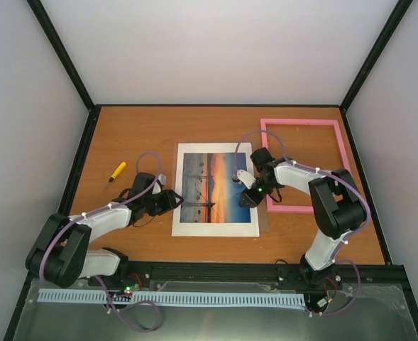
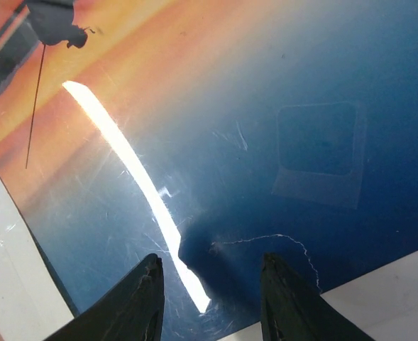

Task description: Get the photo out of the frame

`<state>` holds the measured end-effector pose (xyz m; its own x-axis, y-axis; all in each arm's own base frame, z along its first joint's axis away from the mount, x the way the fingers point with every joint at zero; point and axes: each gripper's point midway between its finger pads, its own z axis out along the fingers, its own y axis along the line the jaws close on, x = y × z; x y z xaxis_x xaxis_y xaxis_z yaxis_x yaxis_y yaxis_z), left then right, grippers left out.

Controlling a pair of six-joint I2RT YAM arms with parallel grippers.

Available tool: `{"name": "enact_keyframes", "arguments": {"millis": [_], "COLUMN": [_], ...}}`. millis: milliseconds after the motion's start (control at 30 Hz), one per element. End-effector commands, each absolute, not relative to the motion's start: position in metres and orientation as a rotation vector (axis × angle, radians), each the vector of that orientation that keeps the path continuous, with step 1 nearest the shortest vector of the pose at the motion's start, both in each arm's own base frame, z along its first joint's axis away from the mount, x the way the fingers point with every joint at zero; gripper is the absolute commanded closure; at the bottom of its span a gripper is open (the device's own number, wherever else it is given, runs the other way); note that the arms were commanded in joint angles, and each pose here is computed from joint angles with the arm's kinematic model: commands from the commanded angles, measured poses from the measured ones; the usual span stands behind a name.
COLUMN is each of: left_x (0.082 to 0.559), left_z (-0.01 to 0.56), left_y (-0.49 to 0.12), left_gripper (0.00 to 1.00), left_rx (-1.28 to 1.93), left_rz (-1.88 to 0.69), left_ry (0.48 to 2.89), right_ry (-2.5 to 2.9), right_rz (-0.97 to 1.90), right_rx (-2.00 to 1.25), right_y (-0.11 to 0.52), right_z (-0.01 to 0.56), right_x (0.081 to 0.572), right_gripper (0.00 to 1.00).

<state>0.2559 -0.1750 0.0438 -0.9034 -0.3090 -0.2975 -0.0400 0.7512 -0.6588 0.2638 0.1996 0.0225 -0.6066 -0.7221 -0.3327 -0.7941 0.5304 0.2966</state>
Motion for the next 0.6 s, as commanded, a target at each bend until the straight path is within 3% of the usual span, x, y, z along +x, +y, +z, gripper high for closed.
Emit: {"name": "enact_keyframes", "arguments": {"millis": [0, 233, 567], "left_x": [0.258, 0.247, 0.236], "left_z": [0.045, 0.033, 0.027], "left_y": [-0.171, -0.170, -0.182], "left_gripper": [0.51, 0.44, 0.45], "left_rx": [-0.297, -0.295, -0.262], "left_rz": [-0.886, -0.888, -1.007], "left_ry": [2.608, 2.658, 2.687], "right_ry": [2.709, 2.713, 2.721], "right_rz": [0.564, 0.567, 0.569], "right_rx": [-1.318, -1.320, -1.323], "right_y": [0.184, 0.184, 0.183], "right_z": [0.001, 0.000, -0.002], "right_x": [0.249, 0.249, 0.248], "right_gripper": [0.64, 0.64, 0.64]}}
